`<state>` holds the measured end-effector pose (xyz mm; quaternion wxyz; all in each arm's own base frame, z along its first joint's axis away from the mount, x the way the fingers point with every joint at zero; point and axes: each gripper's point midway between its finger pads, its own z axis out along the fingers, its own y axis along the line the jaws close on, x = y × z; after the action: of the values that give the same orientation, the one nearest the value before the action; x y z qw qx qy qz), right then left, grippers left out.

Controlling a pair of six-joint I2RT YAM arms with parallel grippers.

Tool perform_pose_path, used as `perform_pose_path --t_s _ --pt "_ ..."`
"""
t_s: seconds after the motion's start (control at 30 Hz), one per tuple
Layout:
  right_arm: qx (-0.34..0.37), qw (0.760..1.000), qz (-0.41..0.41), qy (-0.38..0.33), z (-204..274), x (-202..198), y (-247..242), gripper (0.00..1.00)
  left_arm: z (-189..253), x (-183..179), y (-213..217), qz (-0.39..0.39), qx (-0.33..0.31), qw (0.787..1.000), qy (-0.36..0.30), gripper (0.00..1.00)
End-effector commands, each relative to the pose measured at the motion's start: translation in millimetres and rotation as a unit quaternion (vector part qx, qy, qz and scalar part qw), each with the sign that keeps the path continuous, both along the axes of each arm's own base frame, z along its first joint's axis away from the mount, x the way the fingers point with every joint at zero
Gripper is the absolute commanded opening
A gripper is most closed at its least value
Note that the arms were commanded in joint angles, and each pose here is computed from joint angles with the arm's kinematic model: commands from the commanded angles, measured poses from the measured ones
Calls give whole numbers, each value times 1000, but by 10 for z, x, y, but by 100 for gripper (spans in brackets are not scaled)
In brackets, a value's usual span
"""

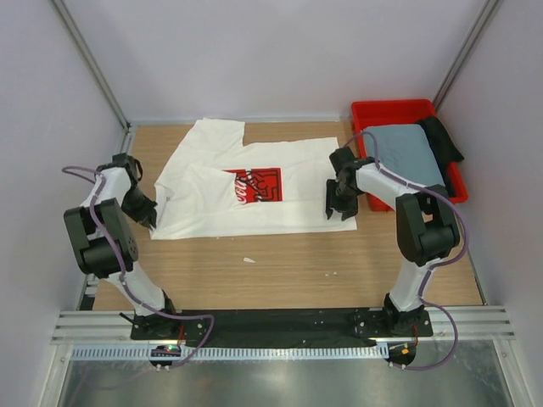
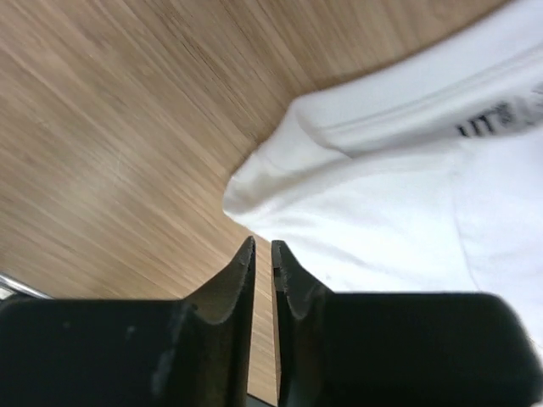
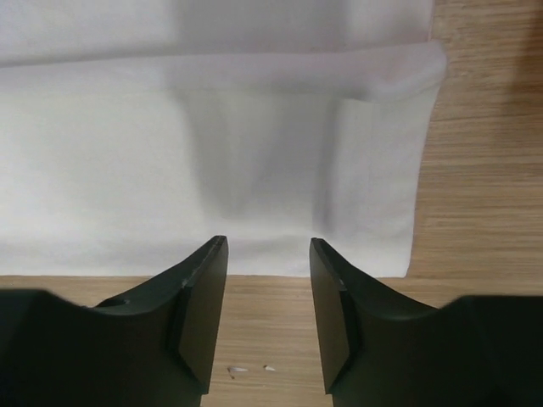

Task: Fold and stack the t-shirts
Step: Fold the tshirt

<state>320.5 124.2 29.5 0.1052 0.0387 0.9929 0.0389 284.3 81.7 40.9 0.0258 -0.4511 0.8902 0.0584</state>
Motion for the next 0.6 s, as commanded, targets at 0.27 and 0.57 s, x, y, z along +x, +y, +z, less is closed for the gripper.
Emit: perform_pose_path --t_s 0.27,0.57 --pt "-22 999 -13 -41 227 457 -38 64 148 463 -887 -68 -97 988 -104 17" --pt "-49 999 -11 -20 -63 331 -171 64 -399 82 -738 -32 -101 994 -23 15"
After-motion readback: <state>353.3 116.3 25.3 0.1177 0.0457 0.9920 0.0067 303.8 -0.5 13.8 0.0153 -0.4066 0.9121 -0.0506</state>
